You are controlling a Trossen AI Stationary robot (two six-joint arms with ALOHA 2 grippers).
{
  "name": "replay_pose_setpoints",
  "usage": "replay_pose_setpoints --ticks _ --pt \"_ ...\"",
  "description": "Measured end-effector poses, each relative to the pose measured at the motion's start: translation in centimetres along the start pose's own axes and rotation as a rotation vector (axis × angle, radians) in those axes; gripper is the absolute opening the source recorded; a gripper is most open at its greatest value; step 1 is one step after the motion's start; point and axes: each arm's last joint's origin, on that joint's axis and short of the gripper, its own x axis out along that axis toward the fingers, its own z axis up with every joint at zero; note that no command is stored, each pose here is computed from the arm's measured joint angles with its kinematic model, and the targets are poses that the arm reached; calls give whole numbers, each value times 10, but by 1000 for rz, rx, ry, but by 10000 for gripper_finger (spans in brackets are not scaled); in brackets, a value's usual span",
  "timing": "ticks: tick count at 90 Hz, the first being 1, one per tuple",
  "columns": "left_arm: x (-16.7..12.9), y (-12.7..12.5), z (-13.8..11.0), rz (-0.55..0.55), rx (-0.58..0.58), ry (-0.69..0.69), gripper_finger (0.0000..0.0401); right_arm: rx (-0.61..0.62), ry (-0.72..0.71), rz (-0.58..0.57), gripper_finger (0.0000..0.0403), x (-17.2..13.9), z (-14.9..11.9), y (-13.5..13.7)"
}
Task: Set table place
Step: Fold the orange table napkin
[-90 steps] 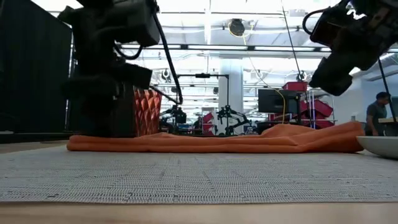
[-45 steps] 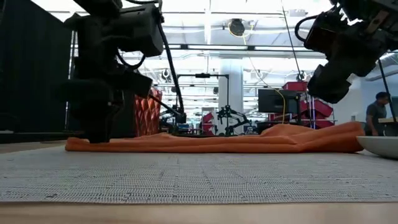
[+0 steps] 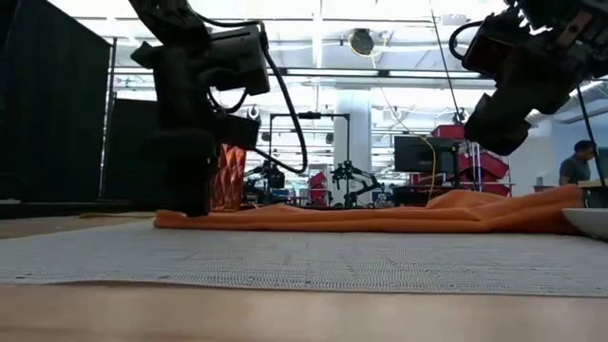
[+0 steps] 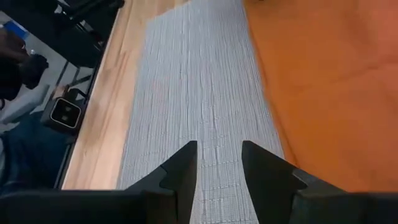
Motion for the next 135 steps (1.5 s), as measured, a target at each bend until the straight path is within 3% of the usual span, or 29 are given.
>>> replay_pose_setpoints --ticks 38,62,87,109,118,135 --pt "2 3 -4 -6 -16 13 145 36 119 -88 114 -2 -10 -11" --pt "2 3 -4 -7 -18 14 145 53 195 -214 114 -8 -19 -20" --pt "3 3 -4 -10 -18 11 145 69 91 -174 114 -26 -10 -19" --pt "3 3 -4 -12 -18 12 145 228 33 16 114 -46 -23 -16" --pt "3 3 -4 -12 -18 11 145 267 84 58 114 -52 -32 -13" --pt "3 3 -4 -13 -18 12 145 329 267 -61 114 -65 -57 -19"
